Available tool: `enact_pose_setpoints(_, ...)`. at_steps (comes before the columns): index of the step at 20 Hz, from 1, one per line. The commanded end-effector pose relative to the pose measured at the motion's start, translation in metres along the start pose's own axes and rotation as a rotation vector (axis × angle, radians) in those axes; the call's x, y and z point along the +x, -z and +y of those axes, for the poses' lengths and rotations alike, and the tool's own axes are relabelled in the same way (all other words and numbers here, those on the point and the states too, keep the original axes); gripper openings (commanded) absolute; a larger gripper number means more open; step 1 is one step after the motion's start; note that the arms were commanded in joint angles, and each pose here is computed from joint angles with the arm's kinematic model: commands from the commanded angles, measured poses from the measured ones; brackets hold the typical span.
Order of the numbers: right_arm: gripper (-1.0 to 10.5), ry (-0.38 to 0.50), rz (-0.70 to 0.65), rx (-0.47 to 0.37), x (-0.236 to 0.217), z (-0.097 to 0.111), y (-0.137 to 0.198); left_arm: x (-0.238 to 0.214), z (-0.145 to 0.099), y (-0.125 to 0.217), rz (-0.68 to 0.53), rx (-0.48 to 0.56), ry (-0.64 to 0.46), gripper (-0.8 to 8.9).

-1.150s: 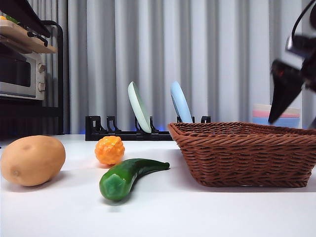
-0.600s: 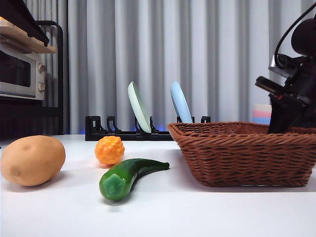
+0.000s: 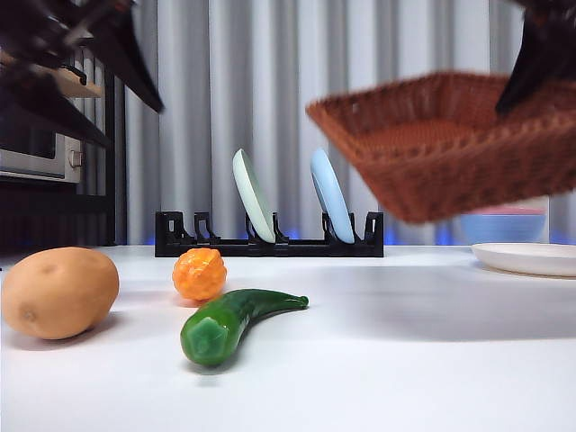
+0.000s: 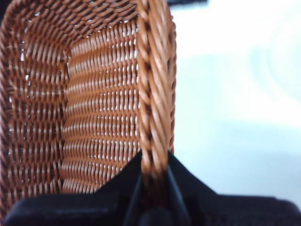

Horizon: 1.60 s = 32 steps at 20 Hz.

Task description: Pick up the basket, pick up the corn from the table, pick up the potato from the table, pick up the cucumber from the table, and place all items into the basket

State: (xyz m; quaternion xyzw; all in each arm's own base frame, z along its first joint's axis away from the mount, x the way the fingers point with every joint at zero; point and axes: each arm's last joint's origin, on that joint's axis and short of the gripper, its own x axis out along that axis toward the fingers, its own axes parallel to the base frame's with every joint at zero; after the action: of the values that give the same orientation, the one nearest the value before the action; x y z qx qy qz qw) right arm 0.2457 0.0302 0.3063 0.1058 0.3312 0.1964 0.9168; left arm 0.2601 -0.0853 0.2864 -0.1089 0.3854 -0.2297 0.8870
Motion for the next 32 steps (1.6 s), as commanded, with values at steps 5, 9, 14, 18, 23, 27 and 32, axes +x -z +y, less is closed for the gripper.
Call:
enact_pose_setpoints(5, -0.1, -0.017, -0.102, -0.024, -0.035, 0.015, -0.004, 0.089, -0.011, -0.015, 0.22, 0.048, -0.08, 3.86)
enact_pose_setpoints(9, -0.1, -0.014, -0.083, -0.016, -0.037, 0.015, -0.001, 0.133, -0.009, -0.005, 0.331, 0.056, -0.147, 3.86)
enact_pose_setpoints(14, -0.1, -0.013, -0.075, -0.013, -0.037, 0.015, -0.001, 0.153, -0.008, 0.009, 0.388, 0.073, -0.195, 3.71)
enact_pose_setpoints(18, -0.1, -0.013, -0.073, -0.012, -0.036, 0.015, -0.001, 0.153, -0.011, 0.009, 0.393, 0.156, -0.172, -0.08)
enact_pose_setpoints(23, -0.1, -0.01, -0.027, 0.037, -0.014, 0.007, -0.002, 0.092, -0.032, -0.028, 0.198, 0.187, -0.134, -0.08)
enact_pose_setpoints(27, -0.1, -0.026, 0.039, 0.089, 0.022, 0.0, -0.001, -0.003, -0.063, -0.057, -0.095, 0.225, -0.059, -0.08)
enact_pose_setpoints(32, -0.1, -0.075, 0.145, 0.189, 0.075, 0.01, 0.01, -0.039, -0.094, -0.05, -0.169, 0.289, 0.033, -0.08)
